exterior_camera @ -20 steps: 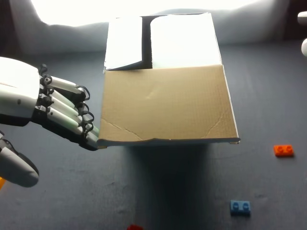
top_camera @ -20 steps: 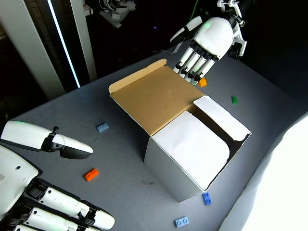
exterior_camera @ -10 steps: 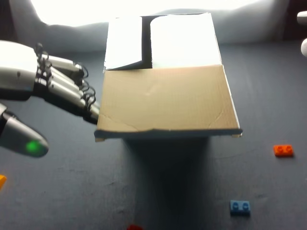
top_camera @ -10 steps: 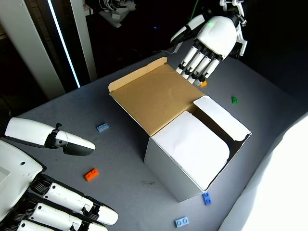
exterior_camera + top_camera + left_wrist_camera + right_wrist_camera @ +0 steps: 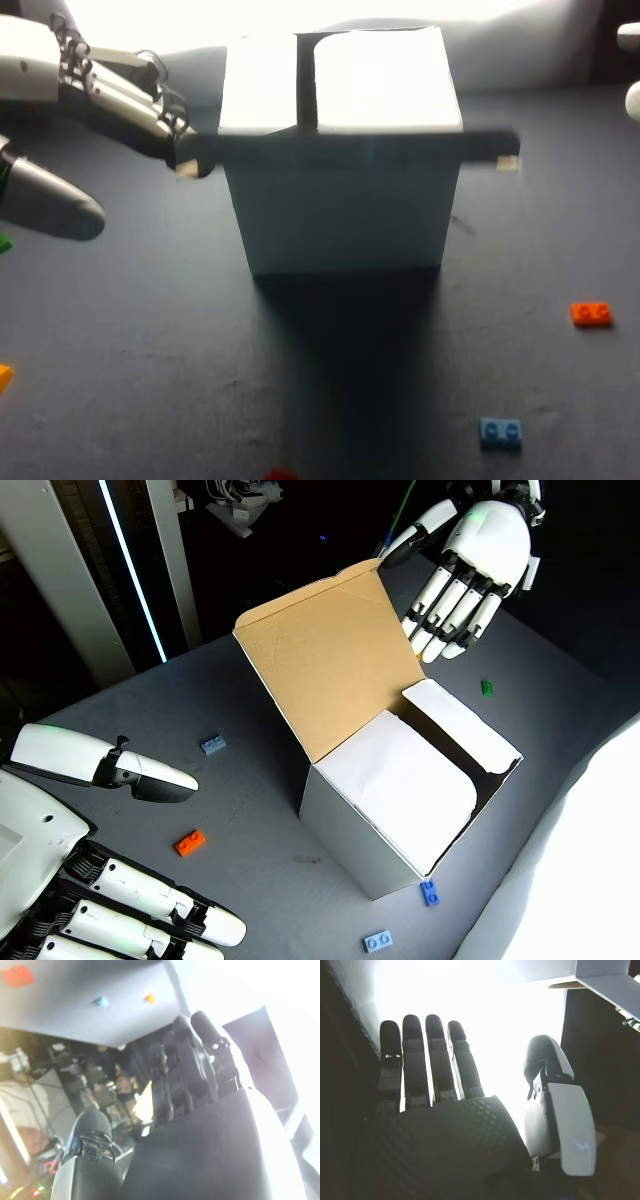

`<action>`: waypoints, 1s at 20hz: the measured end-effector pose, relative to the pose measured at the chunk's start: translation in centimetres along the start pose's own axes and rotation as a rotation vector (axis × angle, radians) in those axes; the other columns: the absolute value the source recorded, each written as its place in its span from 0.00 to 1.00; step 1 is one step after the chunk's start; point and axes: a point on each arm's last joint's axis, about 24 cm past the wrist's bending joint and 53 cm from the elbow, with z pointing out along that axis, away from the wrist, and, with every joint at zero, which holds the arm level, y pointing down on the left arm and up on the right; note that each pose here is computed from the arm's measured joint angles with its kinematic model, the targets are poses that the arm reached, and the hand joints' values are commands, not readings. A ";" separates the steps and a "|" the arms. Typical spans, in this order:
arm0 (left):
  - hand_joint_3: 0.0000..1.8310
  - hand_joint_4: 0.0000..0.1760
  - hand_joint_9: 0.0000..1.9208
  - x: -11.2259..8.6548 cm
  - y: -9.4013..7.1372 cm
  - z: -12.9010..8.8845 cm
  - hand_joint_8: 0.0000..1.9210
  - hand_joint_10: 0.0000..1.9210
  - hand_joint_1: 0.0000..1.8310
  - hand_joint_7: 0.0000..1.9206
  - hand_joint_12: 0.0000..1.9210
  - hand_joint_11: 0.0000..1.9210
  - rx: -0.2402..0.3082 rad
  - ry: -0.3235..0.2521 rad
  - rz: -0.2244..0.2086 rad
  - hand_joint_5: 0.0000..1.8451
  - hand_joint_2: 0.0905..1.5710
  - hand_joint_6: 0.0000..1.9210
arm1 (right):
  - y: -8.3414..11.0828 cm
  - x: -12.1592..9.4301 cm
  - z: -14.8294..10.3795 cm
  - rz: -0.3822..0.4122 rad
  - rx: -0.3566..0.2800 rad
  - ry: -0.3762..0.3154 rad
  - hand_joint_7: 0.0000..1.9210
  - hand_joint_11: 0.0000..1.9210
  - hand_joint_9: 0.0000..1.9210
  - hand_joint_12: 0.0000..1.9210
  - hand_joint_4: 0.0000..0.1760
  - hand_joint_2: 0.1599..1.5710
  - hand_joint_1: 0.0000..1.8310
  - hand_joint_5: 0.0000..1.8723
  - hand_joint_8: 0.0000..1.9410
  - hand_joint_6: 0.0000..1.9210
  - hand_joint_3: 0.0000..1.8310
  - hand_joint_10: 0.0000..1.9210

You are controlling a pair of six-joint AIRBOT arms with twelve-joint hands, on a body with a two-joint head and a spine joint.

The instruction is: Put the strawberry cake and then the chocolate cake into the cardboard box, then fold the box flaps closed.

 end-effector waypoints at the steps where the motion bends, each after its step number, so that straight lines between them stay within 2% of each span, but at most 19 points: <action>1: 0.00 0.00 0.22 -0.3 0.2 -0.1 0.00 0.00 0.02 0.20 0.65 0.00 -0.002 -0.006 -0.002 0.20 0.76 0.00 | 0.0 0.0 0.0 -0.001 0.000 0.000 0.15 0.00 0.17 0.44 0.00 0.77 0.00 0.14 0.00 0.00 0.00 0.00; 5: 0.00 0.00 0.21 -1.7 0.9 -0.5 0.00 0.00 0.01 0.20 0.62 0.00 -0.023 -0.045 0.000 0.19 0.76 0.00 | 0.0 0.0 0.0 0.000 0.000 0.000 0.17 0.00 0.18 0.45 0.00 0.76 0.00 0.14 0.00 0.00 0.00 0.00; 7: 0.00 0.00 0.20 -2.3 0.7 -0.5 0.00 0.00 0.00 0.19 0.61 0.00 -0.022 -0.062 0.005 0.16 0.76 0.00 | 0.0 0.0 0.0 0.000 0.000 0.000 0.17 0.00 0.17 0.43 0.00 0.76 0.00 0.15 0.00 0.00 0.00 0.00; 8: 0.00 0.00 0.20 -2.6 0.7 -0.3 0.00 0.00 0.00 0.19 0.61 0.00 -0.019 -0.070 0.003 0.16 0.76 0.00 | 0.0 0.0 0.0 0.000 0.000 0.000 0.17 0.00 0.18 0.45 0.00 0.76 0.00 0.15 0.00 0.00 0.00 0.00; 13: 0.00 0.00 0.20 -3.2 1.3 -0.3 0.00 0.00 0.00 0.18 0.61 0.00 -0.042 -0.083 0.008 0.13 0.76 0.00 | 0.0 0.0 0.0 0.002 0.001 0.000 0.17 0.00 0.17 0.45 0.00 0.77 0.00 0.16 0.00 0.00 0.00 0.00; 15: 0.00 0.00 0.20 -2.9 1.9 -0.4 0.00 0.00 0.00 0.18 0.60 0.00 -0.060 -0.074 0.012 0.13 0.76 0.00 | 0.0 0.0 0.0 0.000 0.000 0.000 0.17 0.00 0.18 0.44 0.00 0.76 0.00 0.16 0.00 0.00 0.00 0.00; 17: 0.00 0.00 0.21 -1.7 2.6 -0.3 0.00 0.00 0.00 0.18 0.62 0.00 -0.078 -0.040 0.004 0.13 0.75 0.00 | 0.0 0.0 0.0 -0.001 0.000 0.000 0.18 0.00 0.18 0.45 0.00 0.75 0.00 0.15 0.00 0.00 0.00 0.00; 18: 0.00 0.00 0.21 -0.7 3.2 -0.4 0.00 0.01 0.00 0.18 0.63 0.00 -0.097 -0.009 0.017 0.13 0.76 0.00 | 0.0 0.0 0.0 0.000 0.000 0.000 0.18 0.00 0.19 0.46 0.00 0.75 0.00 0.16 0.00 0.00 0.00 0.00; 20: 0.00 0.00 0.21 0.4 3.6 -0.8 0.00 0.00 0.00 0.17 0.62 0.00 -0.106 0.017 0.063 0.12 0.76 0.00 | 0.0 0.0 0.0 0.000 0.000 0.000 0.18 0.00 0.19 0.47 0.00 0.74 0.00 0.16 0.00 0.00 0.00 0.00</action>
